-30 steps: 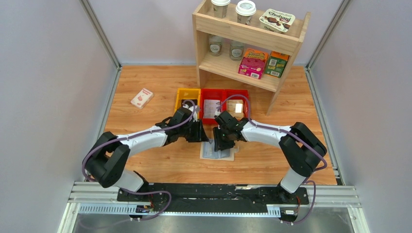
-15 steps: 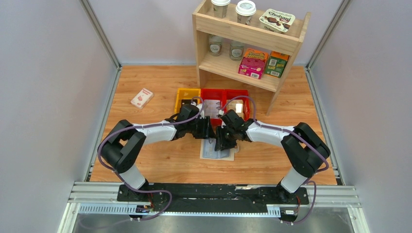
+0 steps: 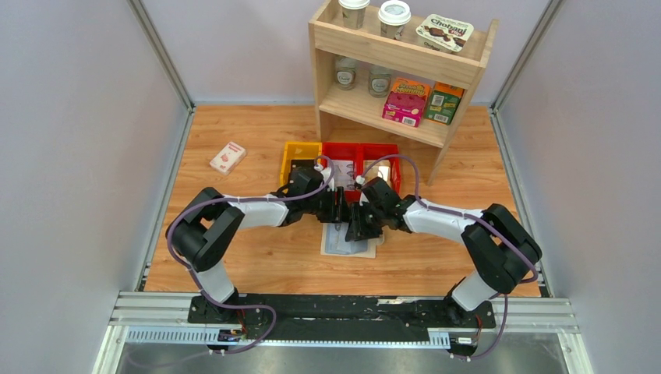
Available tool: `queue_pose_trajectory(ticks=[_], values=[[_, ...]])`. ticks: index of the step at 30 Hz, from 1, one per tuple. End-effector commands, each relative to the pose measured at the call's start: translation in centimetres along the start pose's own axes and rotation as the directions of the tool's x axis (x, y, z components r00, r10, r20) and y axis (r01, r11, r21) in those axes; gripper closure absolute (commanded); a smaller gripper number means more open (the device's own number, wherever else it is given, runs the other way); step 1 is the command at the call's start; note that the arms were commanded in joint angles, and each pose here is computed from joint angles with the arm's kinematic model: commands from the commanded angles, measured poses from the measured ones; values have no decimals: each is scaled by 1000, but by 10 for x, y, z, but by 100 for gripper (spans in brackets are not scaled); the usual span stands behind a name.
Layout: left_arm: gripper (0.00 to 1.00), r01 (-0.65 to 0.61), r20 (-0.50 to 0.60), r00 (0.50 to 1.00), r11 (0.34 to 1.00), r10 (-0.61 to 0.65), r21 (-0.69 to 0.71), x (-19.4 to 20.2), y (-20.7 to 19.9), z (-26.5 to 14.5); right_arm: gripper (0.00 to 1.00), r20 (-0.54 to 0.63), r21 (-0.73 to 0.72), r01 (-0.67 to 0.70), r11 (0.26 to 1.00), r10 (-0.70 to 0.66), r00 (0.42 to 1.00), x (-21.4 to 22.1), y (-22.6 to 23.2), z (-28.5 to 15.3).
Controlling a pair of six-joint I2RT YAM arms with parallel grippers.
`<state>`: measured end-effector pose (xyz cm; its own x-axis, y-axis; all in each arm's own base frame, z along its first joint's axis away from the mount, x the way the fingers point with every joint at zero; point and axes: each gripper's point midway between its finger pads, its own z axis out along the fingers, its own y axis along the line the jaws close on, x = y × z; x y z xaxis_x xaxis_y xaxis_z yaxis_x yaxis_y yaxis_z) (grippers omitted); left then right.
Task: Take the credit cards out of the card holder
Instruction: Remove the credit card from the card holder.
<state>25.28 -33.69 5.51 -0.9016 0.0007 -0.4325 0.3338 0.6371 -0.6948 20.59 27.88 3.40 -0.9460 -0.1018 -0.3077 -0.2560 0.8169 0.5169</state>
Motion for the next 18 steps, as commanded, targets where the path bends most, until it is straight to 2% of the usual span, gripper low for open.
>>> queue_pose_trajectory(ticks=[1,3,9,14,18], values=[[48,-21,-1,1000,998,21,61,-2,-15,5,63,69,-58,19,998,-15,997,-15,13,-8],[48,-18,-4,1000,997,19,71,-2,-17,5,63,80,-63,19,998,-14,997,-16,14,-10],[49,-31,-7,999,991,32,134,-3,-39,-1,49,165,-65,26,998,-15,986,-23,13,-27],[50,-64,-37,997,985,71,162,2,-55,2,34,311,-18,29,999,-22,950,-34,6,-61],[50,-49,-81,995,984,64,174,7,-57,15,29,411,14,37,999,-39,911,-40,2,-88]])
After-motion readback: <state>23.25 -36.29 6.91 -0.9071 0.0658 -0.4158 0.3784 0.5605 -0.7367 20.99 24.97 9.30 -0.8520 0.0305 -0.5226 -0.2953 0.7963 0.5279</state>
